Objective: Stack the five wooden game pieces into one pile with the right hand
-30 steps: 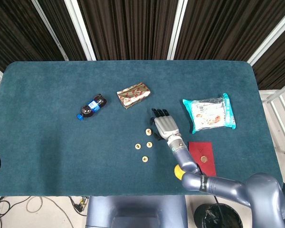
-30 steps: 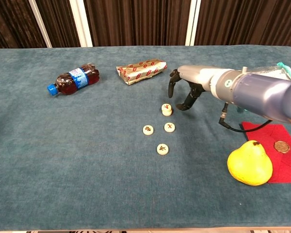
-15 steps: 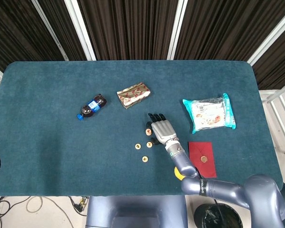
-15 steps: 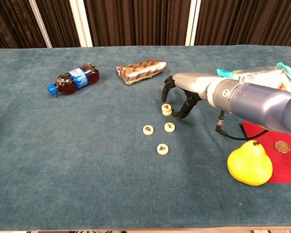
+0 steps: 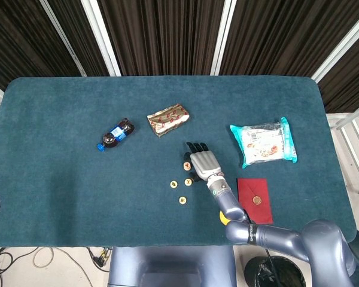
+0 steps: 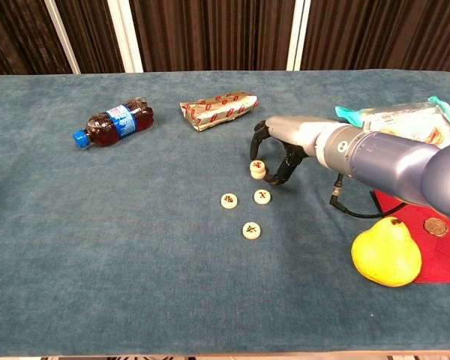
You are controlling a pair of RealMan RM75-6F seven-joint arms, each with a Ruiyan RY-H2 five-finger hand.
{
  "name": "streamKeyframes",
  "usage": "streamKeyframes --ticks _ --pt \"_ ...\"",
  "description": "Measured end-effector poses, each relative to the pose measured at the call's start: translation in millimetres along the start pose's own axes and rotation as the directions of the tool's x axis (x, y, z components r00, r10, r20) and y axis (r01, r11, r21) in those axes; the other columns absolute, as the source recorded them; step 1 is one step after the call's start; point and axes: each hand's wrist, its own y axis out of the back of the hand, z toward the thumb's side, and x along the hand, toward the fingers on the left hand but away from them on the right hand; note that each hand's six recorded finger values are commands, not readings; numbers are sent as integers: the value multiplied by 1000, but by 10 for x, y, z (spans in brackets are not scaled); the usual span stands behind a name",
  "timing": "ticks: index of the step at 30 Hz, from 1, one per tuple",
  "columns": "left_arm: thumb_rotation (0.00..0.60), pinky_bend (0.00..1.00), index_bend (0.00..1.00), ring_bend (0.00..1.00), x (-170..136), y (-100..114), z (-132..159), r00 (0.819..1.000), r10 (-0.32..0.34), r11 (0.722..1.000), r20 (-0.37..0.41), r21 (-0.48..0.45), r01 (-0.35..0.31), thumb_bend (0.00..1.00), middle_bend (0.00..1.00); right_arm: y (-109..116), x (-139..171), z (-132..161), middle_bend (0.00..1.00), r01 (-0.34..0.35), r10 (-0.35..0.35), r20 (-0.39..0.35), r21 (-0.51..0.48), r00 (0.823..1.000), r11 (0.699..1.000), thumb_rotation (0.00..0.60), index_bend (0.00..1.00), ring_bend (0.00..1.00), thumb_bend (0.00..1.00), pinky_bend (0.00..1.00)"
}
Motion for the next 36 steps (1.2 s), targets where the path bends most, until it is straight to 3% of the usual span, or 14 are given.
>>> streamKeyframes --ticks 23,36 --pt "600 0 99 0 1 2 -2 1000 2 1000 -3 -3 -2 591 0 -25 20 17 0 -7 7 -9 -4 1000 1000 600 381 0 439 0" --pt "600 0 99 0 2 3 -7 1000 3 1000 -8 0 -3 591 0 44 26 -4 0 7 -7 -4 -9 1000 1000 600 351 0 439 0"
